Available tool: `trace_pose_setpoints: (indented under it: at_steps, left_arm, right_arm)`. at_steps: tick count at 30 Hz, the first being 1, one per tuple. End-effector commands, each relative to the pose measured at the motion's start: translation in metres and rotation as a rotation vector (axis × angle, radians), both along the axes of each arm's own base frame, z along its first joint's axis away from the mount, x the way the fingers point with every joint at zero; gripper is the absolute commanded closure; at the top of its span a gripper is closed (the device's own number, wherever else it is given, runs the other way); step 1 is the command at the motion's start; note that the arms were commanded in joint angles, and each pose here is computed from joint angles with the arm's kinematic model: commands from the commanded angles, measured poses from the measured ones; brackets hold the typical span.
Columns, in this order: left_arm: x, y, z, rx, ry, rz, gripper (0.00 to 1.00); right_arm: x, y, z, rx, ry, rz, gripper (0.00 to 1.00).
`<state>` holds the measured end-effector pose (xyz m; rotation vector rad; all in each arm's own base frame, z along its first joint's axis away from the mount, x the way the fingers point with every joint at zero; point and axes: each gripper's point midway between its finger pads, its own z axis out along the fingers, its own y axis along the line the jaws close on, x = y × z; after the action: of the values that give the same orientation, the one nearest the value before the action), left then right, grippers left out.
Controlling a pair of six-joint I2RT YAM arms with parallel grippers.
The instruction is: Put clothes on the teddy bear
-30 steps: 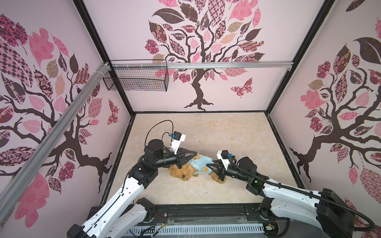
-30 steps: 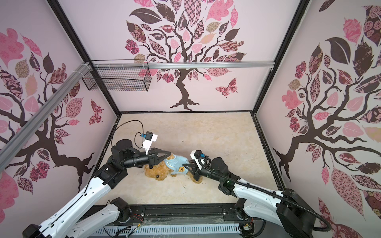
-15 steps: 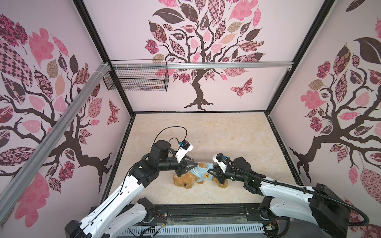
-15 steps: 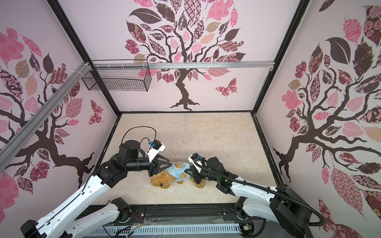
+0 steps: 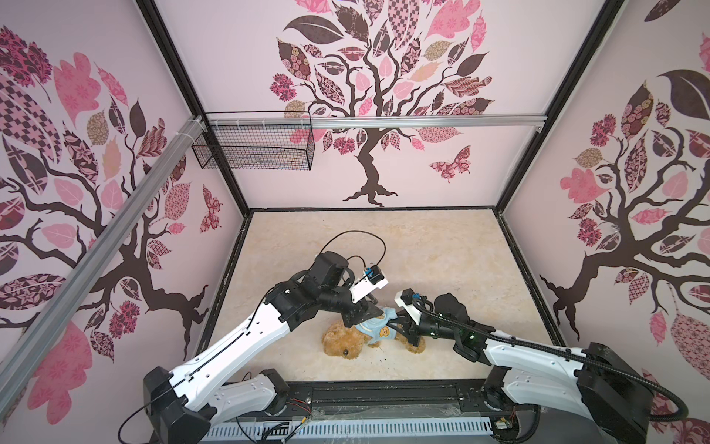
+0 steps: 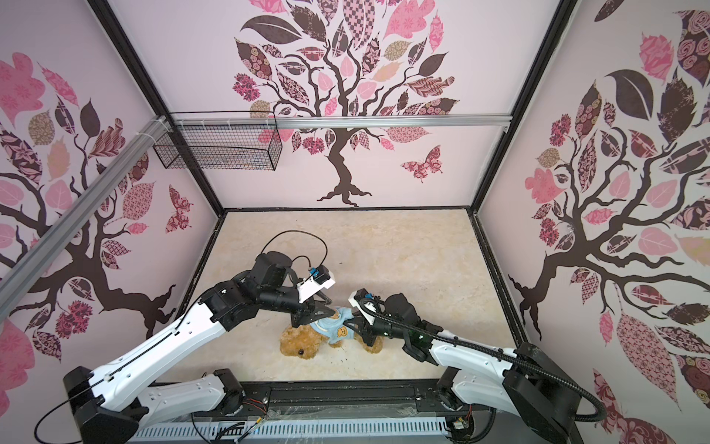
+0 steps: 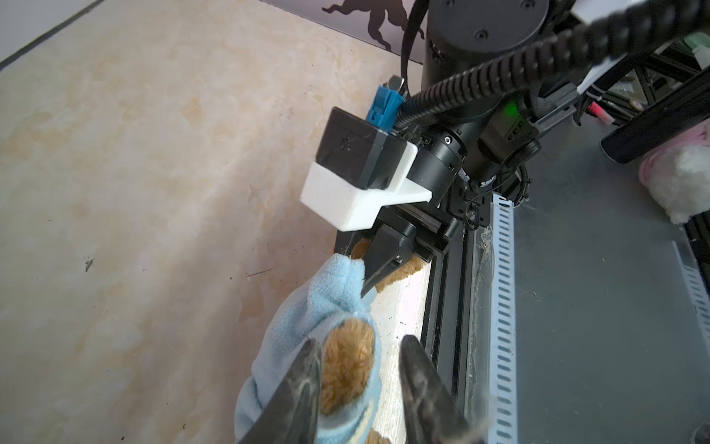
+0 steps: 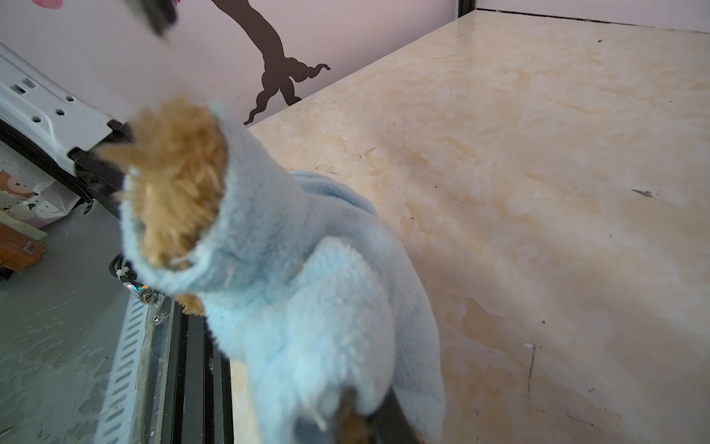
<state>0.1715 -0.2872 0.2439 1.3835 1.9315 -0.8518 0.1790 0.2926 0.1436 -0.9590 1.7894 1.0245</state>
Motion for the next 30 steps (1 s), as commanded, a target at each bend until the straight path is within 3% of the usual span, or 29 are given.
trace_pose_setpoints:
  at_steps: [1, 11, 16, 19, 23, 25, 27, 30]
  left_arm:
    - [0.007, -0.002, 0.005, 0.034, -0.04, -0.014, 0.63]
    - [0.0, -0.011, -0.012, 0.083, -0.022, -0.081, 0.71]
    - [0.006, -0.009, -0.014, 0.108, -0.048, -0.057, 0.97]
    - [0.009, -0.015, 0.019, -0.03, -0.045, 0.015, 1.0]
    - [0.029, -0.01, 0.082, -0.513, 0.137, 0.155, 1.0]
    - [0.043, 0.001, 0.085, -0.64, 0.212, 0.236, 1.0]
    - [0.046, 0.003, 0.065, -0.587, 0.229, 0.26, 1.0]
    - [0.048, 0.005, 0.032, -0.49, 0.254, 0.292, 1.0]
  right_arm:
    - [0.0, 0.006, 0.018, 0.06, -0.037, 0.025, 1.0]
    - [-0.001, 0.005, 0.015, 0.061, -0.028, 0.024, 1.0]
    - [0.0, 0.005, 0.012, 0.053, -0.026, 0.015, 1.0]
    - [0.004, -0.001, -0.001, 0.007, -0.011, -0.025, 1.0]
    - [0.023, -0.017, -0.03, -0.127, 0.043, -0.167, 0.96]
    - [0.027, -0.018, -0.034, -0.158, 0.068, -0.188, 0.93]
    - [0.029, -0.016, -0.031, -0.158, 0.076, -0.189, 0.89]
    - [0.032, -0.013, -0.019, -0.144, 0.05, -0.189, 0.74]
